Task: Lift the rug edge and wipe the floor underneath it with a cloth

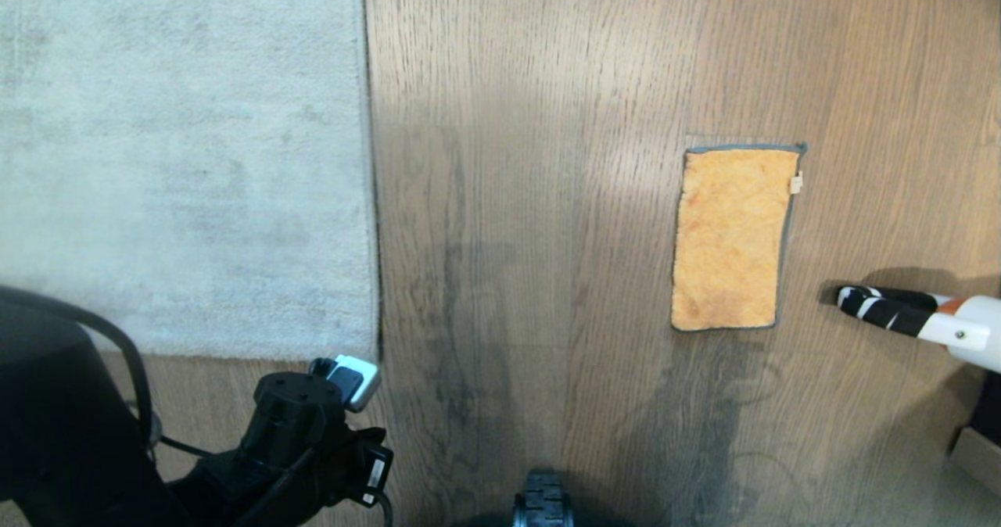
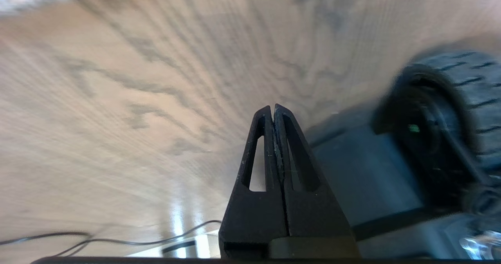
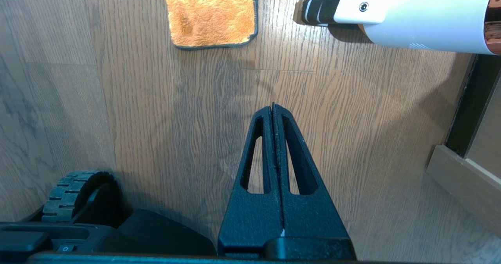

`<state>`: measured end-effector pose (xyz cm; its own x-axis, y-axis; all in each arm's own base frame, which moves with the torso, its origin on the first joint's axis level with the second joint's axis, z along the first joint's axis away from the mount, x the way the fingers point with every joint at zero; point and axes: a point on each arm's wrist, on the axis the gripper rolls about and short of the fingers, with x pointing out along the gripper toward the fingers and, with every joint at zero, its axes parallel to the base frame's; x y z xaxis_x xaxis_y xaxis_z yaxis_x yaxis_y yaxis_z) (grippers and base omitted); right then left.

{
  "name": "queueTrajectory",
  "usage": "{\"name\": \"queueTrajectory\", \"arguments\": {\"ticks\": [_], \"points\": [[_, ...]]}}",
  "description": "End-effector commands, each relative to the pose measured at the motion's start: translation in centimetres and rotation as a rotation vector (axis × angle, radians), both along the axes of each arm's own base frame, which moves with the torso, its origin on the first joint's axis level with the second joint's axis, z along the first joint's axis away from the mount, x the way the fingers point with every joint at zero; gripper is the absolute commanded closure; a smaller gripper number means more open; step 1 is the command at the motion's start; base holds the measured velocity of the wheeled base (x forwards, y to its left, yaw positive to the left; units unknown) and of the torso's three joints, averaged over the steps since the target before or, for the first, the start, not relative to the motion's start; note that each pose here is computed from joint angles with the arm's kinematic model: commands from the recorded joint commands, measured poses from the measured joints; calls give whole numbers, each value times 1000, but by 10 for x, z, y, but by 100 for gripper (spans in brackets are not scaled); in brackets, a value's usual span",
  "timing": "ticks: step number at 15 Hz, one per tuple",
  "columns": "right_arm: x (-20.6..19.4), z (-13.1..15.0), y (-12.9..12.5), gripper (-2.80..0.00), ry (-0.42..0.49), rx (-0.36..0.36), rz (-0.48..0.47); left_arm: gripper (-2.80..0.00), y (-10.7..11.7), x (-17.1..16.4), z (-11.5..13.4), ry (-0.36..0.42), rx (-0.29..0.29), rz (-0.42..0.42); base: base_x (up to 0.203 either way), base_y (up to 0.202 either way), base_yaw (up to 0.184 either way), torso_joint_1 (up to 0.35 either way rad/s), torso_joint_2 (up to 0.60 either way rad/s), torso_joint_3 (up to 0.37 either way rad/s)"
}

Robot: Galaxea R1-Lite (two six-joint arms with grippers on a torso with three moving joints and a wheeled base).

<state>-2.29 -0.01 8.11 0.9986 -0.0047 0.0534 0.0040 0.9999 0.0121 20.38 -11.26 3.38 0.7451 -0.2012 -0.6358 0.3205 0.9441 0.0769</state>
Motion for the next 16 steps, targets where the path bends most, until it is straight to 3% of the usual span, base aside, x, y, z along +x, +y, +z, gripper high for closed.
{"name": "queueTrajectory", "arguments": {"ticks": [1,11,16], "points": [[0,0,0,0,0,0,0,0,1,-1,4,-20,4,5,0,0,0,0,0,0],[0,0,0,0,0,0,0,0,17,-6,-5,-15,136,111,0,0,0,0,0,0],[0,0,0,0,0,0,0,0,16,13,-15,-108,102,148,0,0,0,0,0,0]]}}
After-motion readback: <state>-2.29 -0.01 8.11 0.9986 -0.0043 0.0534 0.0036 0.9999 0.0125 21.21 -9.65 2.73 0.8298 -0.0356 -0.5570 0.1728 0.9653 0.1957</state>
